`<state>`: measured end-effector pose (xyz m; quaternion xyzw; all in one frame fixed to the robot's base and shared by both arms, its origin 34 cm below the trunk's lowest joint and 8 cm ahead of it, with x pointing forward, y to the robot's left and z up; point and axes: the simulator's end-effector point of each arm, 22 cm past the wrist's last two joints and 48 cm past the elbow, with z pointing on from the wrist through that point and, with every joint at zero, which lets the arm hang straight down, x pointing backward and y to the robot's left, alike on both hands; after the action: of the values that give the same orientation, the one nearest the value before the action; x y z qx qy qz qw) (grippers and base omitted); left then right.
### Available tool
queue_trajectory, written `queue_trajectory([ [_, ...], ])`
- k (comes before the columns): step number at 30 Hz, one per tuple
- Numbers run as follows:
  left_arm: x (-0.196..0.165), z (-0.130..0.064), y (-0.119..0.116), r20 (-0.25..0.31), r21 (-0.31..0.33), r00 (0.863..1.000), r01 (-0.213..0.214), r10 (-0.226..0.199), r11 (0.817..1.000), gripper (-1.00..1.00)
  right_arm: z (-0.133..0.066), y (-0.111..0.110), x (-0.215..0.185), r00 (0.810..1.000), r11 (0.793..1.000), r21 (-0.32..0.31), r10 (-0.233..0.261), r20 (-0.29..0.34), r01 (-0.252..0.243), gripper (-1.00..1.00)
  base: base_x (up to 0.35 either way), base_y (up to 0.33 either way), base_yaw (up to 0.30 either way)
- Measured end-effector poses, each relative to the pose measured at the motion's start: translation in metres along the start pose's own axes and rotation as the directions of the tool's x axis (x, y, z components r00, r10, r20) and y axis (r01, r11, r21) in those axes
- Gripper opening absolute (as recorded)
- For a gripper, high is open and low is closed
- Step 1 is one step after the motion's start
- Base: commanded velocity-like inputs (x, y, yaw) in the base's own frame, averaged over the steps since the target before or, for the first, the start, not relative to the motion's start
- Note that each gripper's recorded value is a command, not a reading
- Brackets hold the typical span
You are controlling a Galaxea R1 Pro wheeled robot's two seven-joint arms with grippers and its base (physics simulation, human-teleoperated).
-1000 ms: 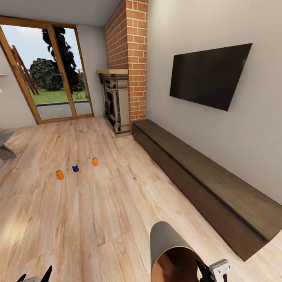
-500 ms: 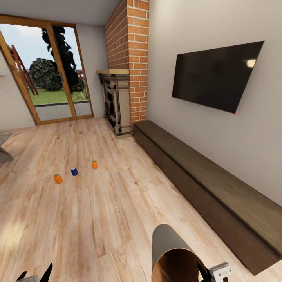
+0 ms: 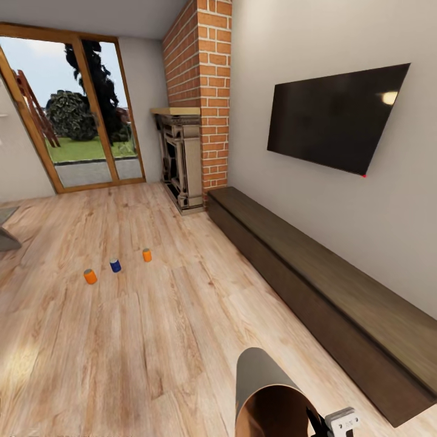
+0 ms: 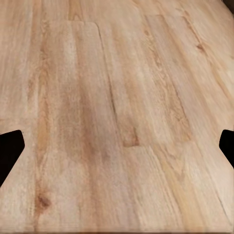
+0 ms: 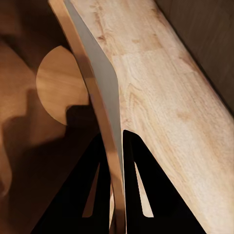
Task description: Put the three can of soda from the living room inside the tash can in the kitchen.
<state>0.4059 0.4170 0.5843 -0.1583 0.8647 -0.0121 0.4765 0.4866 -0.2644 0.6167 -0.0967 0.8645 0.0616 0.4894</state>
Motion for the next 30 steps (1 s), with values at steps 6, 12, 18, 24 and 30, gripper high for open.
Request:
queue_trajectory([
  [6, 0.003, -0.0009, -0.0011, -0.003, 0.001, 1.0, 0.004, -0.004, 1.0, 1.0, 0.0002, 0.0012, -0.0003, 1.0, 1.0, -0.004, -0.007, 0.0, 0.007, -1.0, 0.139, 0.048, 0.211],
  [12, 0.003, -0.001, -0.0011, -0.003, 0.0, 1.0, 0.004, -0.004, 1.0, 1.0, 0.0002, 0.0014, -0.0004, 1.0, 1.0, -0.004, -0.007, 0.0, 0.007, -1.0, 0.217, 0.008, 0.242],
  [18, 0.0033, -0.001, -0.0009, -0.005, 0.001, 1.0, 0.004, -0.004, 1.0, 1.0, 0.0002, 0.0014, -0.0001, 1.0, 1.0, -0.004, -0.006, -0.001, 0.006, -1.0, 0.259, 0.001, 0.245],
  [24, 0.0033, -0.0009, -0.0008, -0.005, 0.001, 1.0, 0.004, -0.004, 1.0, 1.0, 0.0003, 0.0013, -0.0001, 1.0, 1.0, -0.004, -0.005, 0.0, 0.005, -1.0, 0.313, 0.0, 0.245],
  [30, 0.003, -0.0004, -0.0009, -0.005, 0.0, 1.0, 0.004, -0.004, 1.0, 1.0, 0.0003, 0.0014, 0.0, 1.0, 1.0, -0.004, -0.005, 0.0, 0.005, -1.0, 0.323, 0.0, 0.238],
])
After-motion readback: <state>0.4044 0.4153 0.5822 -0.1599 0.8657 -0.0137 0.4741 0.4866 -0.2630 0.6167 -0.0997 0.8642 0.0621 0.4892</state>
